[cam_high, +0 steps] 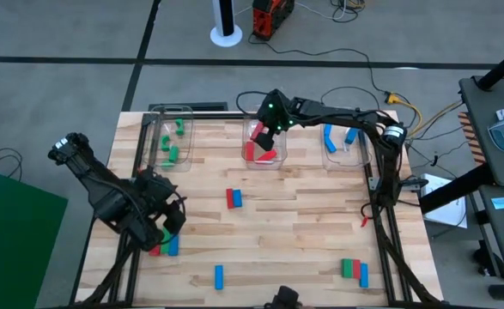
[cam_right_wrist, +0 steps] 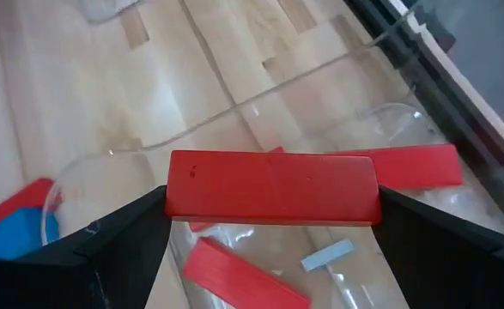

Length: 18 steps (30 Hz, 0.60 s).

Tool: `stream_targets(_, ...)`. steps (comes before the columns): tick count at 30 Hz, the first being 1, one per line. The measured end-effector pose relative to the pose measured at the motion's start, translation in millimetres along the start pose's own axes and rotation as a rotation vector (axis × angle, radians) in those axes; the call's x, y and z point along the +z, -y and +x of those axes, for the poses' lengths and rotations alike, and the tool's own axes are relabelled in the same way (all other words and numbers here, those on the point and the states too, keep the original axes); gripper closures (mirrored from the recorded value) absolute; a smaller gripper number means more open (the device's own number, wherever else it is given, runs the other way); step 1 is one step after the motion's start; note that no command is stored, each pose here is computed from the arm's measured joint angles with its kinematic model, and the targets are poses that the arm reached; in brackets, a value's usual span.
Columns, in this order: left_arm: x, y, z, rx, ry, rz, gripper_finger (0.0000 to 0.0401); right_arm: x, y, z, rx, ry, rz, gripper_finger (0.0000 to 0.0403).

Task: Sort blocks
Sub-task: Put the red wooden block into the middle transparent bin

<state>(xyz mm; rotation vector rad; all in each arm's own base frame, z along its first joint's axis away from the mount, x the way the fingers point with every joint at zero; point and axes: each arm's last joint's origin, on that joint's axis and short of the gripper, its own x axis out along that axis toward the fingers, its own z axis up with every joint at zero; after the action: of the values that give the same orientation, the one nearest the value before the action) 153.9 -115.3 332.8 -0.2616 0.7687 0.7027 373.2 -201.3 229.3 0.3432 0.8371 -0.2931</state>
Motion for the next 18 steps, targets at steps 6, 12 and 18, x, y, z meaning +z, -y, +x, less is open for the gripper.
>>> stream_targets(6,0.9,-1.4,1.0,0.014,-0.001,0.002,0.0225,-1.3,5.1,1.9,-0.033,-0.005,-0.085,0.0037)
stream_targets(12,1.2,-1.5,1.3,0.015,-0.001,0.001,0.0225,-1.8,13.8,0.6,-0.07,-0.009,-0.125,0.0037)
stream_targets(18,1.6,-2.0,1.6,0.02,-0.002,0.002,0.0225,-5.1,12.1,1.2,-0.064,-0.044,-0.271,0.0037)
